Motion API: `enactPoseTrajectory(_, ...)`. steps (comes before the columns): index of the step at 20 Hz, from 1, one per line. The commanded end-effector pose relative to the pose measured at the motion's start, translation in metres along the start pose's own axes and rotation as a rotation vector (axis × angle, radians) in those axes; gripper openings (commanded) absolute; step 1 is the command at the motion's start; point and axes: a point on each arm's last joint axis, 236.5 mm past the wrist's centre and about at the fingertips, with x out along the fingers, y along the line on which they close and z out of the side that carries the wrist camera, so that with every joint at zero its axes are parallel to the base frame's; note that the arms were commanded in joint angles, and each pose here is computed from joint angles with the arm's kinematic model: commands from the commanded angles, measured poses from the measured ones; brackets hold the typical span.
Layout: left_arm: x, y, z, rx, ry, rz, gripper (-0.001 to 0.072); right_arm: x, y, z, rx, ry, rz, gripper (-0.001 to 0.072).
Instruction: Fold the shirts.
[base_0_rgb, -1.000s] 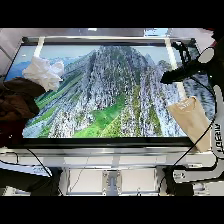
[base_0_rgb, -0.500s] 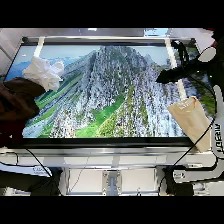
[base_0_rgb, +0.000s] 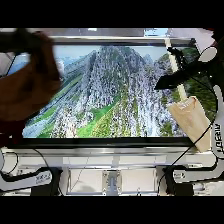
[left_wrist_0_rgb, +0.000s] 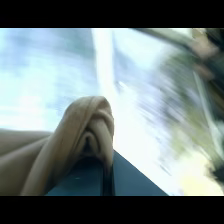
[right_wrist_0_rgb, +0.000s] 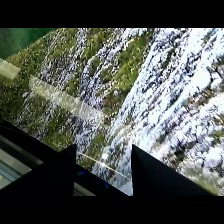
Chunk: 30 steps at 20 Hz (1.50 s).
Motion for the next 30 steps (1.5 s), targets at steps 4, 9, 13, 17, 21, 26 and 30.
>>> enactPoseTrajectory(4,0.089,-0.168,-0.1,0.216,0.201,-0.293,0.0011,-0.001,-0.003,-0.015,-0.008,0.062,-0.015,0.0406)
enactPoseTrajectory(9,0.14,-0.137,-0.179,0.189,0.469,-0.19,0.0011,-0.001,-0.019,-0.023,-0.004,0.098,-0.08,0.0406)
enactPoseTrajectory(13,0.156,-0.059,-0.231,0.233,0.706,0.025,0.0012,-0.003,-0.035,-0.018,-0.006,0.078,-0.148,0.0406)
enactPoseTrajectory(17,0.129,0.068,-0.219,0.314,0.774,0.572,0.0013,-0.001,-0.036,0.004,-0.008,-0.015,-0.149,0.0406)
enactPoseTrajectory(21,0.112,0.104,-0.192,0.396,0.735,0.751,0.0694,0.022,-0.008,0.037,0.039,-0.175,0.004,0.0406)
enactPoseTrajectory(26,0.13,0.102,-0.183,0.381,0.656,0.714,0.0694,0.104,0.005,0.018,0.111,-0.088,0.057,0.0406)
enactPoseTrajectory(30,0.151,0.12,-0.211,0.317,0.733,0.682,0.0694,0.159,0.029,-0.016,0.083,0.066,0.103,0.0407)
